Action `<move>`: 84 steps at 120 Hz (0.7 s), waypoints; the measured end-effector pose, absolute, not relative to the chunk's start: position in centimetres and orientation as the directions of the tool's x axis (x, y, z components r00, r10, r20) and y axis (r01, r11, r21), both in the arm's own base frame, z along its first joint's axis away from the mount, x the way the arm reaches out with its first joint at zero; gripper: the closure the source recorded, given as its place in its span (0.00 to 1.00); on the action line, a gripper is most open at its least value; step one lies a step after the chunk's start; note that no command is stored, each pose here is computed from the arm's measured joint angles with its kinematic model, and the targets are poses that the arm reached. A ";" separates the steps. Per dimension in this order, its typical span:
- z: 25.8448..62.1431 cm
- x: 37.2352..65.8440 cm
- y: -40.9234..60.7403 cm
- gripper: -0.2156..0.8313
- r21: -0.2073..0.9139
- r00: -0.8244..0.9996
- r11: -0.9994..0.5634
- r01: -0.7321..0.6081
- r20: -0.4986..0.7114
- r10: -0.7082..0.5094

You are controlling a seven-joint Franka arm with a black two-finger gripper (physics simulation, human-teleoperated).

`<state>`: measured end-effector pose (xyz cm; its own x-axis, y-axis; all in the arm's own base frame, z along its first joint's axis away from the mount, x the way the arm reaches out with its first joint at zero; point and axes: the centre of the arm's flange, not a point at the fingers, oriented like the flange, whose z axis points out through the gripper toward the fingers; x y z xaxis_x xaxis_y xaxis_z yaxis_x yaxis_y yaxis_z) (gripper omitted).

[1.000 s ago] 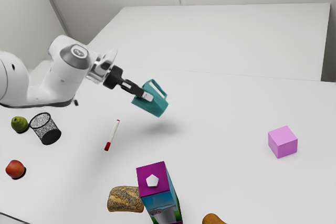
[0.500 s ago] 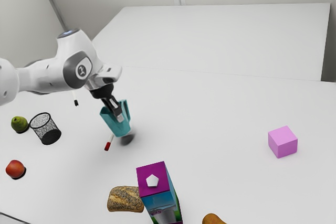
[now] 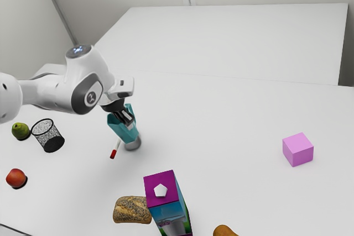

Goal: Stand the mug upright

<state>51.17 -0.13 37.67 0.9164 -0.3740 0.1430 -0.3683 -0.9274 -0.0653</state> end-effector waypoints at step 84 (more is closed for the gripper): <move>34.6 51.6 -1.4 0.75 -0.040 0.965 -0.972 -0.231 0.119 -0.234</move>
